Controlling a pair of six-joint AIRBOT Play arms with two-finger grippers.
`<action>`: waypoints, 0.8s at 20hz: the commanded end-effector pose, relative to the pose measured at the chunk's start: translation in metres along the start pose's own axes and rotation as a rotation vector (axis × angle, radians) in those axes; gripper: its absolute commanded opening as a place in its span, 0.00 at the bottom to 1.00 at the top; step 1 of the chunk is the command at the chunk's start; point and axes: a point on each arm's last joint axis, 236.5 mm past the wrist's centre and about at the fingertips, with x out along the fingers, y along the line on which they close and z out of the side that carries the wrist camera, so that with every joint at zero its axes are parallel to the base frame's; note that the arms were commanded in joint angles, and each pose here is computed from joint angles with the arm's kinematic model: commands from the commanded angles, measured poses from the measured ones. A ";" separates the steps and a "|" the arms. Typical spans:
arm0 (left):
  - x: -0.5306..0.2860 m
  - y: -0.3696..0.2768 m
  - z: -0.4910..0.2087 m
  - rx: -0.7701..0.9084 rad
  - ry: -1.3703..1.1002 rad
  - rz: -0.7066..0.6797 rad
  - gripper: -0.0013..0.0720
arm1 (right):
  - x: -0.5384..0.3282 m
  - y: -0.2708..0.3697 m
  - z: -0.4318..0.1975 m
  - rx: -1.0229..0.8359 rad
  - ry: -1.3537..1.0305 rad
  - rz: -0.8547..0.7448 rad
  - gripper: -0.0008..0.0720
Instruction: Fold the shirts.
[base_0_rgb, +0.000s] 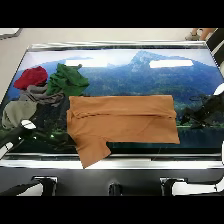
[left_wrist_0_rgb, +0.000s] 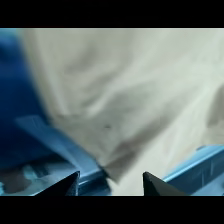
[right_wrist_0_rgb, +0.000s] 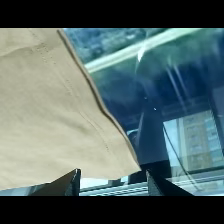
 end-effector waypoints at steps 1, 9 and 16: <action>0.026 -0.006 -0.012 -0.003 -0.007 -0.025 0.65 | 0.001 -0.001 0.002 -0.005 -0.009 0.000 0.71; 0.035 -0.005 0.004 -0.018 -0.080 0.029 0.06 | 0.059 0.006 -0.046 -0.020 0.138 0.065 0.76; 0.030 -0.010 0.004 0.001 -0.097 0.022 0.06 | 0.079 0.006 -0.039 -0.035 0.093 0.074 0.78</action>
